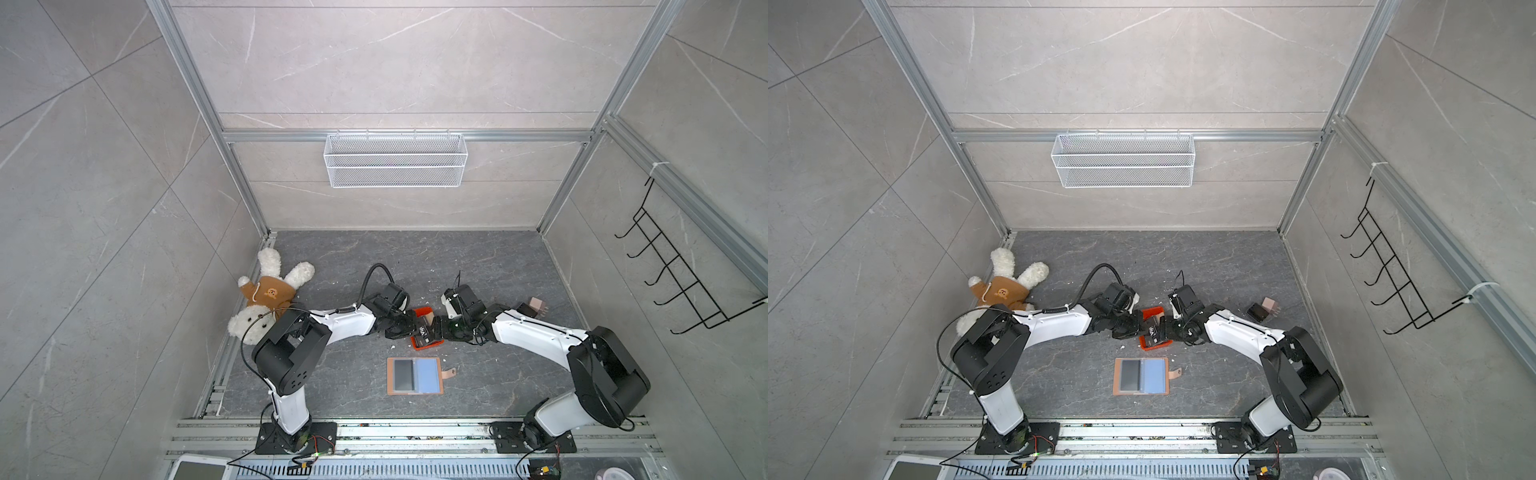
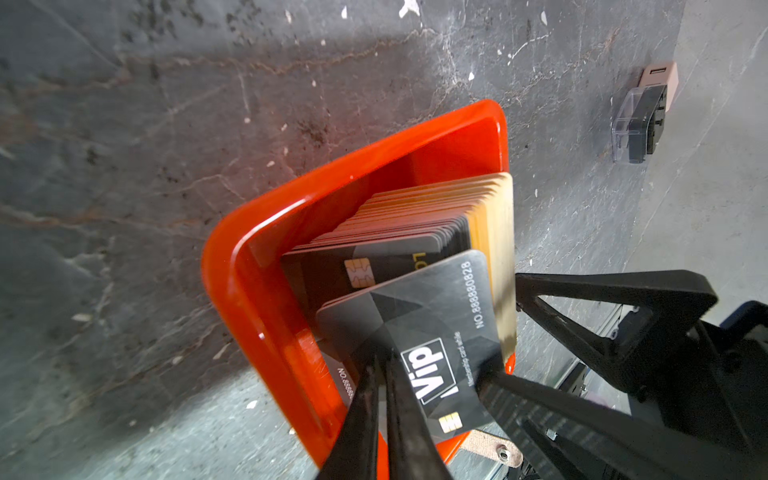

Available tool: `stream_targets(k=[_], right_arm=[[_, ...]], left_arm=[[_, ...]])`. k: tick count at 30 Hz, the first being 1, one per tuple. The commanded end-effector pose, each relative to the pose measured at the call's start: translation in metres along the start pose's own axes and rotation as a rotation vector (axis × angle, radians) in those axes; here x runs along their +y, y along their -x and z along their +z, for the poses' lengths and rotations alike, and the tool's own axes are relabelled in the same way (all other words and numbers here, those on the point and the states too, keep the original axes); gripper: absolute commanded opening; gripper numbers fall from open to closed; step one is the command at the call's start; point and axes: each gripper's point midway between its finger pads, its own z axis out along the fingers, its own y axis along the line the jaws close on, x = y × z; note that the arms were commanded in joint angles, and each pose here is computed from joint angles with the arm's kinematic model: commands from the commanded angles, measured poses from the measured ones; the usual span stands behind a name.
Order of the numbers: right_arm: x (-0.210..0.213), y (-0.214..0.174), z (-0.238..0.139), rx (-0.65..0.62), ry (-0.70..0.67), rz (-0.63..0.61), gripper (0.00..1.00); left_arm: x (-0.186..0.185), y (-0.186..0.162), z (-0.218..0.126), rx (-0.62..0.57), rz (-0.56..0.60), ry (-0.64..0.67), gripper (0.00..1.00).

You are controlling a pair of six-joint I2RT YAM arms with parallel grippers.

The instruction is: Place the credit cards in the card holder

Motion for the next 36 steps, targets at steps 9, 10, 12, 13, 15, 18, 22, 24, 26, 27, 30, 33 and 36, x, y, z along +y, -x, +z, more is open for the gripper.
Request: stream_targets(k=[9, 10, 12, 13, 15, 18, 22, 24, 26, 27, 30, 33, 36], right_arm=[[0.000, 0.017, 0.016, 0.014, -0.033, 0.018, 0.67], [0.000, 0.019, 0.017, 0.012, -0.036, 0.018, 0.67], [0.000, 0.021, 0.019, 0.011, -0.043, 0.018, 0.67], [-0.001, 0.022, 0.021, 0.013, -0.049, 0.016, 0.67], [-0.001, 0.024, 0.022, 0.012, -0.059, 0.015, 0.67], [-0.002, 0.030, 0.024, 0.006, -0.078, 0.011, 0.67], [-0.002, 0.040, 0.020, -0.015, -0.102, 0.007, 0.66], [-0.001, 0.043, 0.018, -0.023, -0.103, 0.006, 0.67], [0.001, 0.045, 0.016, -0.028, -0.099, 0.007, 0.66], [0.003, 0.047, 0.013, -0.035, -0.091, 0.008, 0.67], [0.010, 0.048, 0.002, -0.065, -0.053, 0.009, 0.67], [0.014, 0.043, -0.002, -0.056, -0.021, 0.004, 0.68], [0.019, 0.038, 0.003, -0.023, 0.008, -0.008, 0.71]], left_arm=[[0.000, -0.003, -0.003, 0.018, -0.012, -0.008, 0.11], [0.000, -0.003, -0.003, 0.018, -0.011, -0.010, 0.11], [0.000, -0.003, -0.003, 0.019, -0.013, -0.008, 0.11], [0.000, -0.003, -0.002, 0.018, -0.012, -0.009, 0.11], [0.000, -0.004, -0.002, 0.022, -0.011, -0.011, 0.11], [0.000, -0.003, -0.002, 0.020, -0.011, -0.011, 0.11], [0.000, -0.003, -0.003, 0.019, -0.011, -0.011, 0.11], [0.000, -0.003, -0.004, 0.017, -0.011, -0.012, 0.11], [0.000, -0.004, -0.004, 0.018, -0.013, -0.010, 0.11], [0.000, -0.004, -0.004, 0.017, -0.013, -0.010, 0.11], [0.000, -0.003, -0.005, 0.015, -0.012, -0.010, 0.11], [-0.001, -0.003, -0.005, 0.014, -0.011, -0.012, 0.11], [-0.002, -0.001, -0.005, 0.011, -0.010, -0.014, 0.11]])
